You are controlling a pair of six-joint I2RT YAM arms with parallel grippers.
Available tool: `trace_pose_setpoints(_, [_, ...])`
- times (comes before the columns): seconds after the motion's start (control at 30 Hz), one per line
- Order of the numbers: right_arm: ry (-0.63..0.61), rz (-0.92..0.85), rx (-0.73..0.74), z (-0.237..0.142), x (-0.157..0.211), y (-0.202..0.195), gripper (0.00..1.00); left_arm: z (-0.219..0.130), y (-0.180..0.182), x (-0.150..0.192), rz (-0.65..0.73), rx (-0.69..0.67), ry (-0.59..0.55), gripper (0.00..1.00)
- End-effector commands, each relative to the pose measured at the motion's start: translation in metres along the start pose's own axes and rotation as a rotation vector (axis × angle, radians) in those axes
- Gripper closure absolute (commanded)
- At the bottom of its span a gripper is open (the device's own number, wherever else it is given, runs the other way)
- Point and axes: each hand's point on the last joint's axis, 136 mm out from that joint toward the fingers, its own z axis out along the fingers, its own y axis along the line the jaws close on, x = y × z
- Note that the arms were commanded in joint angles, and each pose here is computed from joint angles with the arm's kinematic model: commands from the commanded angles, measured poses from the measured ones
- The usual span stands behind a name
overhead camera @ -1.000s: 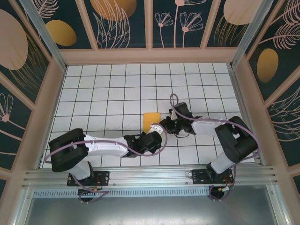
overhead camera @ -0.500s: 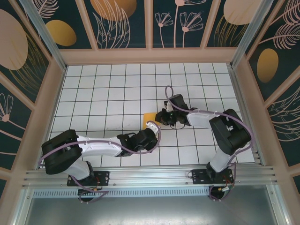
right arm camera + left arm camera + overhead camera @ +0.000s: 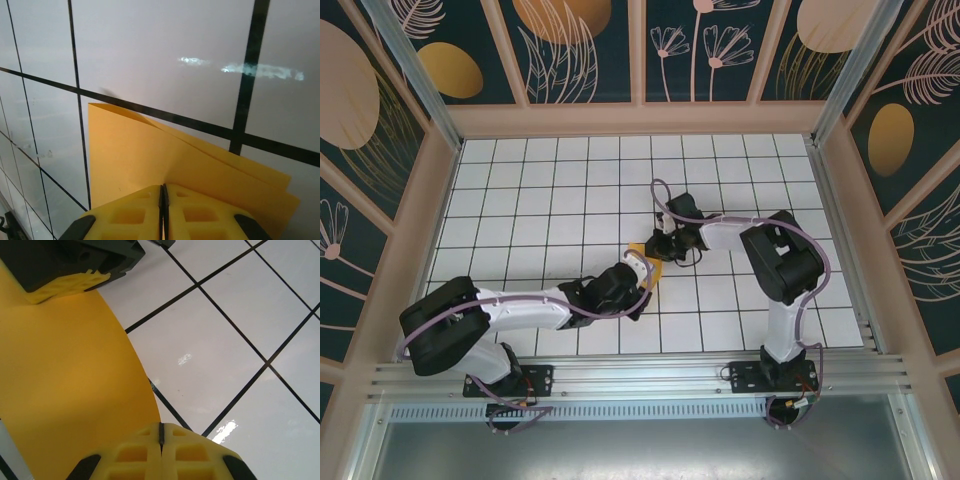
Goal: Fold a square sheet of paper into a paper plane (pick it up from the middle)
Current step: Third fold the triangle at the center of the table.
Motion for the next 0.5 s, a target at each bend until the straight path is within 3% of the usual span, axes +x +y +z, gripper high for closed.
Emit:
trace_pose_setpoints(0.0, [0.048, -0.039, 0.067, 0.005, 0.01, -0.011, 0.87, -0.005, -0.008, -0.011, -0.025, 0.075, -0.03, 1.0])
trace_pose_setpoints(0.47, [0.073, -0.089, 0.051, 0.008, 0.011, -0.008, 0.86, 0.001, 0.019, -0.019, -0.084, 0.108, 0.0, 1.0])
